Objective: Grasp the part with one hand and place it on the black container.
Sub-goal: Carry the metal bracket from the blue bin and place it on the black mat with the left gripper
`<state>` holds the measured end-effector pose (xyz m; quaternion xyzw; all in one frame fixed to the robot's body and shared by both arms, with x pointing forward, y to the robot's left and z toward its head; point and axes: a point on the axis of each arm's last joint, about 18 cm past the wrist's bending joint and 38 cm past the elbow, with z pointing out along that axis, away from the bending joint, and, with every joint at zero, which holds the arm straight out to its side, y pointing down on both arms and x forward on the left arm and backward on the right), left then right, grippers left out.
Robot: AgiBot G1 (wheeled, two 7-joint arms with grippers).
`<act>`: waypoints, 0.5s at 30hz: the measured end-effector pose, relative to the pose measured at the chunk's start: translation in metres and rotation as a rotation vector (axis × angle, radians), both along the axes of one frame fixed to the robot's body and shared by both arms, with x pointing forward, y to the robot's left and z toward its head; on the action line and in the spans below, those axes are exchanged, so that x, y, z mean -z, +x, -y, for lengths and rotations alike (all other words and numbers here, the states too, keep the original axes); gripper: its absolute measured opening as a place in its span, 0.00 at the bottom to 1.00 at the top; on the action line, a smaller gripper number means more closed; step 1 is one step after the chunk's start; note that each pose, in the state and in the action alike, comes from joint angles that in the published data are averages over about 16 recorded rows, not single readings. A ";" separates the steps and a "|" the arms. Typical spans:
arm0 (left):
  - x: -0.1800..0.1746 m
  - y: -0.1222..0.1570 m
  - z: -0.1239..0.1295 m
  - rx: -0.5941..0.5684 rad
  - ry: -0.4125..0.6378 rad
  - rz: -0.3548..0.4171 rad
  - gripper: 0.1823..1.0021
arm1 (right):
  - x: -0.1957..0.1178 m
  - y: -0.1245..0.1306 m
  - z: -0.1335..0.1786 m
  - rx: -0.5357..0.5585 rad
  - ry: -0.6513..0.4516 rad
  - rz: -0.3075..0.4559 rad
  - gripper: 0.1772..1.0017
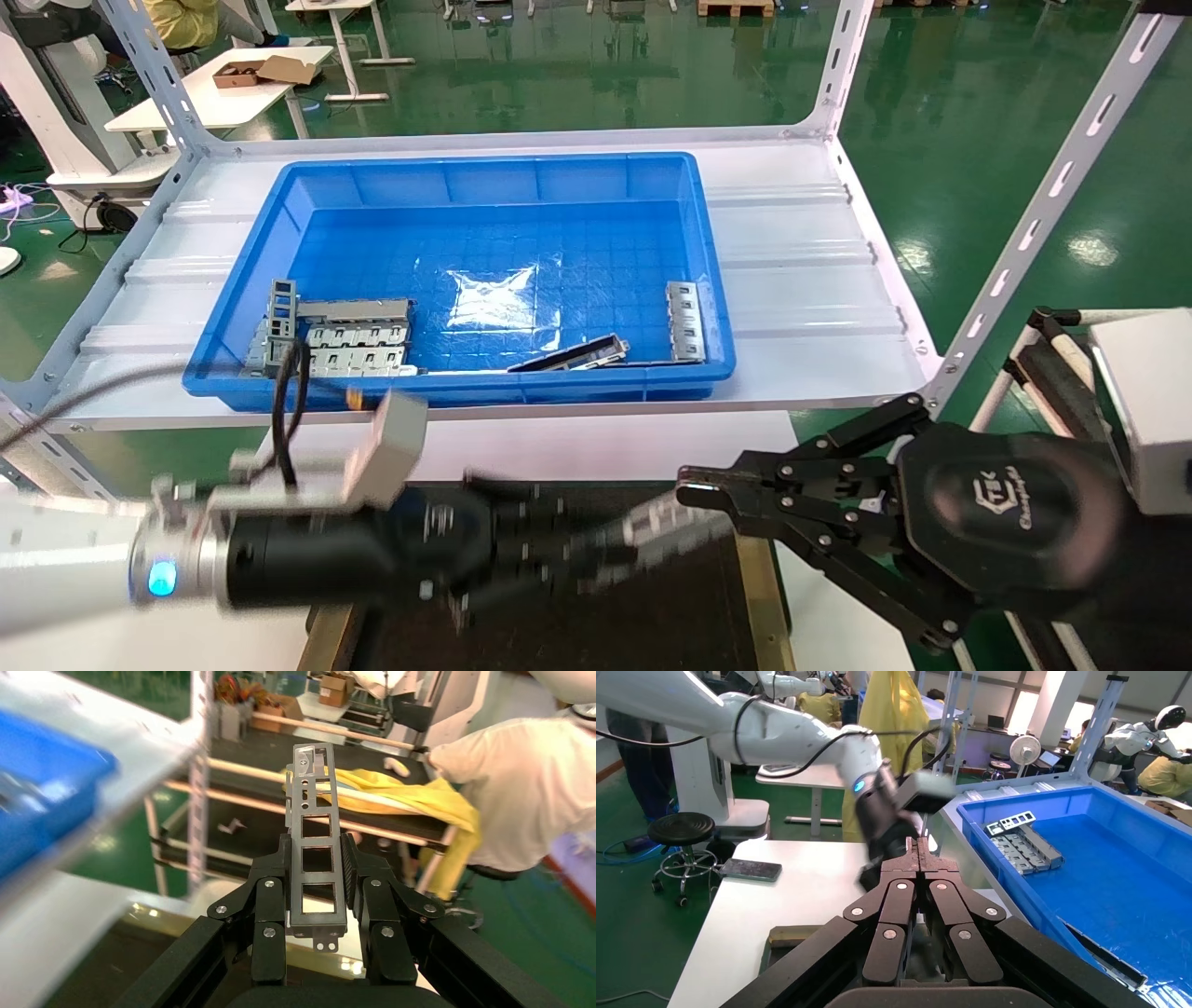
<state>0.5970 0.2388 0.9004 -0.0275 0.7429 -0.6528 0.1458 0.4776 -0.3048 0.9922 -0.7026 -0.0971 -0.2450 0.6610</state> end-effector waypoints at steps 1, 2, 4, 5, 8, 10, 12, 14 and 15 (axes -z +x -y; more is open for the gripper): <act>0.008 -0.004 0.000 -0.002 0.002 -0.018 0.17 | 0.000 0.000 0.000 0.000 0.000 0.000 0.02; 0.016 -0.007 0.001 -0.006 0.004 -0.035 0.17 | 0.000 0.000 0.000 0.000 0.000 0.000 0.02; 0.032 -0.014 0.002 -0.021 0.007 -0.069 0.17 | 0.000 0.000 0.000 0.000 0.000 0.000 0.02; 0.040 -0.017 0.003 -0.031 0.007 -0.086 0.17 | 0.000 0.000 0.000 0.000 0.000 0.000 0.02; 0.063 -0.024 0.008 -0.071 0.008 -0.130 0.17 | 0.000 0.000 0.000 0.000 0.000 0.000 0.02; 0.077 -0.029 0.012 -0.102 0.004 -0.156 0.17 | 0.000 0.000 0.000 0.000 0.000 0.000 0.02; 0.090 -0.033 0.016 -0.138 -0.005 -0.178 0.17 | 0.000 0.000 0.000 0.000 0.000 0.000 0.02; 0.102 -0.035 0.021 -0.178 -0.019 -0.199 0.17 | 0.000 0.000 0.000 0.000 0.000 0.000 0.02; 0.108 -0.036 0.023 -0.199 -0.028 -0.210 0.17 | 0.000 0.000 0.000 0.000 0.000 0.000 0.02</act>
